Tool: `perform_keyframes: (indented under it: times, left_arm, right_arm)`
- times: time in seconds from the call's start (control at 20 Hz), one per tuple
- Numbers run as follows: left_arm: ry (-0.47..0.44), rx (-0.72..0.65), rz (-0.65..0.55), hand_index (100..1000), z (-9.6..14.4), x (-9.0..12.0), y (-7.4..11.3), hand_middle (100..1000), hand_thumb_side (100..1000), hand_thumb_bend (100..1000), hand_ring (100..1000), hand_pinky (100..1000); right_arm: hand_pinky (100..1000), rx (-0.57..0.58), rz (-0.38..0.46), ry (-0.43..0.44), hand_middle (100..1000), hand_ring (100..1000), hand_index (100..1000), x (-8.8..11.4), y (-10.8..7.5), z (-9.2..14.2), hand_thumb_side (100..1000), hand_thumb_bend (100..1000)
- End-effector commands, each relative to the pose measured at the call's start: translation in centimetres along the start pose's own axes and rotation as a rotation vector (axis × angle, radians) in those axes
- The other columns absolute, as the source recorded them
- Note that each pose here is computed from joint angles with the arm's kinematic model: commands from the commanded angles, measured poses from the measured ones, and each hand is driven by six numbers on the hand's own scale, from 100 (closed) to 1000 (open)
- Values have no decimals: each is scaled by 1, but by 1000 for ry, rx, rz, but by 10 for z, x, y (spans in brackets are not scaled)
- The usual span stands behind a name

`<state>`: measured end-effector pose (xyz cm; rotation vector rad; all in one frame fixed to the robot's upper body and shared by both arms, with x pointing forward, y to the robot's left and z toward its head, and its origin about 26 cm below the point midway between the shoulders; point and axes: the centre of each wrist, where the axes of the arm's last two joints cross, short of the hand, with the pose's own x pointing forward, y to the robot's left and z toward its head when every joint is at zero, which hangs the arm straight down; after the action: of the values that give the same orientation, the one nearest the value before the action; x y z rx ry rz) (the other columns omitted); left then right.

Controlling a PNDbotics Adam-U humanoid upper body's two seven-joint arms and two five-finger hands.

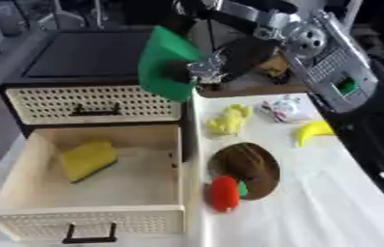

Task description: Pick up objects from table and place into drawer.

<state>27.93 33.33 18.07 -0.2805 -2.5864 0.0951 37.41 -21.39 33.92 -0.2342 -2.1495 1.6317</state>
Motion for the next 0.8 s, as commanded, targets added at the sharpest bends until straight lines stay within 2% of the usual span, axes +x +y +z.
perform_keyframes:
  times: [0.05, 0.6, 0.75, 0.8]
  left_arm:
    - [-17, -27, -2, 994, -8, 5, -1, 729, 1000, 106, 659, 575]
    - [-6, -21, 2, 993, -7, 3, -4, 726, 1000, 100, 654, 571]
    - [-6, -19, 1, 993, -7, 2, -4, 726, 1000, 100, 653, 571]
    - [-6, -19, 0, 993, -7, 2, -5, 726, 1000, 100, 652, 571]
  right_arm:
    - [711, 1, -3, -7, 482, 811, 513, 2, -2, -11, 608, 504]
    - [716, 94, -98, 131, 493, 824, 526, -44, 41, -28, 540, 598]
    - [724, 128, -102, 172, 514, 839, 548, -58, 52, -27, 532, 662]
    - [732, 143, -103, 177, 549, 858, 596, -62, 55, -26, 569, 678]
